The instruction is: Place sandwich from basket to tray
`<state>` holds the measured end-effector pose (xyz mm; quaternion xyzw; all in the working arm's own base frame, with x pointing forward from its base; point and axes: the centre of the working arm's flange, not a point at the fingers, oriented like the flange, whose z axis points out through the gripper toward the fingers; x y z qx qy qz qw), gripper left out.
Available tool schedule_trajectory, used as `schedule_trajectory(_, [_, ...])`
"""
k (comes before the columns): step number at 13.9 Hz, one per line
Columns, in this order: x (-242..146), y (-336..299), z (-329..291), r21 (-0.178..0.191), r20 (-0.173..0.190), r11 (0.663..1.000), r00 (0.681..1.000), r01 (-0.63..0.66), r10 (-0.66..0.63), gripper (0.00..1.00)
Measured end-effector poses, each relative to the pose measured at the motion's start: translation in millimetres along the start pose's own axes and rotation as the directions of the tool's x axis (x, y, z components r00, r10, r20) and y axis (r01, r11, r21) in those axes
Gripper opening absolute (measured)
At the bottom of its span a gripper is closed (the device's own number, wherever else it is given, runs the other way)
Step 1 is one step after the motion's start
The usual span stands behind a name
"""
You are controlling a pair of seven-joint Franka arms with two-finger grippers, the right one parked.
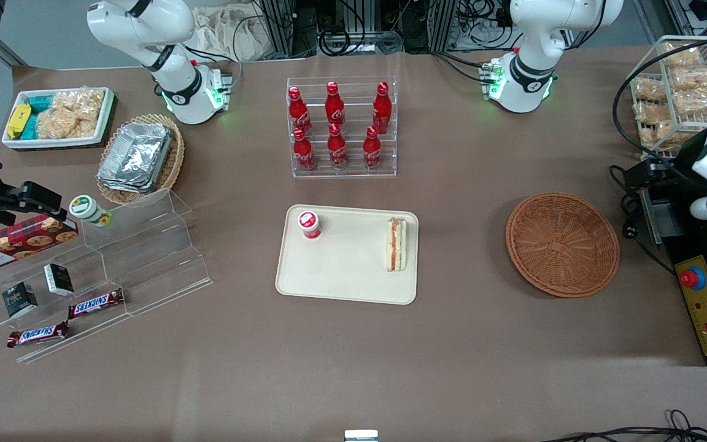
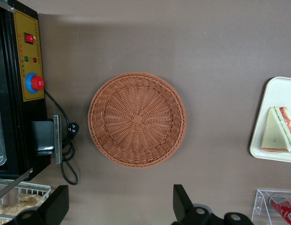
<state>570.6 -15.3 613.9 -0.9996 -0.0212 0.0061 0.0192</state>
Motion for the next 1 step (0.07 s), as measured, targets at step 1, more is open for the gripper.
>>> schedule_trajectory(1, [-0.2, -2.0, -0.6, 0.0, -0.001, 1.0, 1.0, 0.001, -0.001, 1.0])
